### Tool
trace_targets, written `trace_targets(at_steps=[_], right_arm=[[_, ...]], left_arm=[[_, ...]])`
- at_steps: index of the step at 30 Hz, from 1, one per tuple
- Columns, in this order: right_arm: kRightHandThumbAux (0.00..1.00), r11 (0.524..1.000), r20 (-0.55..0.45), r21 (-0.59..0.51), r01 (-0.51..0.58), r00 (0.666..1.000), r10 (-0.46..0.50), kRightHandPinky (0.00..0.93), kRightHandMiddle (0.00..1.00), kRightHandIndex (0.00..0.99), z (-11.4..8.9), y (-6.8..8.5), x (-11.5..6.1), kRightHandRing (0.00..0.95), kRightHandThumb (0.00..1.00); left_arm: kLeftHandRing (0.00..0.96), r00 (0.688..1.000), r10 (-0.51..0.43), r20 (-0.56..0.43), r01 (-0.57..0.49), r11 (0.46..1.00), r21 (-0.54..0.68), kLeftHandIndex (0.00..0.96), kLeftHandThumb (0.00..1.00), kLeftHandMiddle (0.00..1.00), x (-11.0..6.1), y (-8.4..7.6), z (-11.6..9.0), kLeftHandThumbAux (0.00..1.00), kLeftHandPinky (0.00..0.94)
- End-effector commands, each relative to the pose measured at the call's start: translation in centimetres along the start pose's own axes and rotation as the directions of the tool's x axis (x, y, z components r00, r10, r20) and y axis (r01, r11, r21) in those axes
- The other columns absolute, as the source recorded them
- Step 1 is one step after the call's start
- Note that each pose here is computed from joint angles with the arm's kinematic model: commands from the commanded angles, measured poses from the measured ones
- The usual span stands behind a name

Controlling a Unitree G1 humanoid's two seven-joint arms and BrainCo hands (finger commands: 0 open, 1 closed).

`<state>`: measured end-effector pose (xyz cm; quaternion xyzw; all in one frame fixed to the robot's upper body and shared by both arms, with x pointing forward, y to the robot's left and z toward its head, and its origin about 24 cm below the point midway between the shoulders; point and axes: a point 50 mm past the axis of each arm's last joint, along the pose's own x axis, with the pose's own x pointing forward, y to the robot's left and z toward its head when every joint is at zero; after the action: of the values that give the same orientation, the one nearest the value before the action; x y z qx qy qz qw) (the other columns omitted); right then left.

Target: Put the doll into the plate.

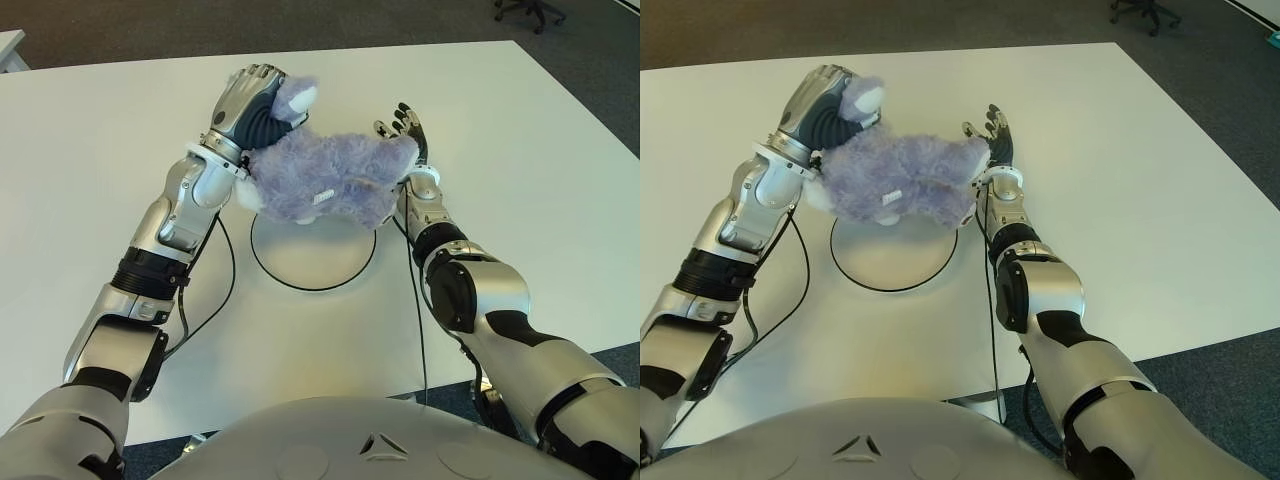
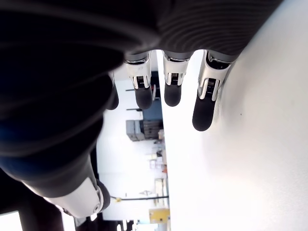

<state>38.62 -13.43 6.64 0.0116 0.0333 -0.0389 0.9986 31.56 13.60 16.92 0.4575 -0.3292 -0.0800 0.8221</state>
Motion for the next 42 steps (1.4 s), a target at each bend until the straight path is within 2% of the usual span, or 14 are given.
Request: trace_targets(at_steps=[1,15,20,42], right_arm=[[0.778,1.0,-0.159,0.001,0.004,0.987,-0.004,0.0,0.0,0.054,-3.7,-0.1,-1.4,0.0,0.374],[0.778,1.0,-0.16,-0.003,0.003,0.987,-0.004,0.0,0.0,0.053,-3.8,-0.1,-1.4,0.0,0.371],[0.781,1.0,-0.159,-0.007,0.001,0.987,-0.003,0.0,0.0,0.048,-3.7,-0.1,-1.4,0.0,0.337],[0.784,1.0,-0.157,-0.002,0.005,0.988,-0.005,0.0,0.0,0.052,-3.8,-0.2,-1.4,0.0,0.349]], left_arm=[[0.904,1.0,0.006,0.014,-0.006,1.0,-0.013,0.849,0.902,0.914,-0.3,-0.3,0.1,0.6,0.878],[0.905,1.0,0.015,-0.004,-0.015,0.999,-0.051,0.851,0.897,0.914,-0.7,-1.2,-0.1,0.602,0.88],[0.904,1.0,0.019,-0.013,-0.019,0.998,-0.06,0.844,0.892,0.908,-0.8,-1.4,-0.1,0.601,0.878],[0.902,0.995,0.005,-0.101,-0.021,0.987,-0.162,0.847,0.889,0.908,-1.4,-2.4,-0.5,0.604,0.878]])
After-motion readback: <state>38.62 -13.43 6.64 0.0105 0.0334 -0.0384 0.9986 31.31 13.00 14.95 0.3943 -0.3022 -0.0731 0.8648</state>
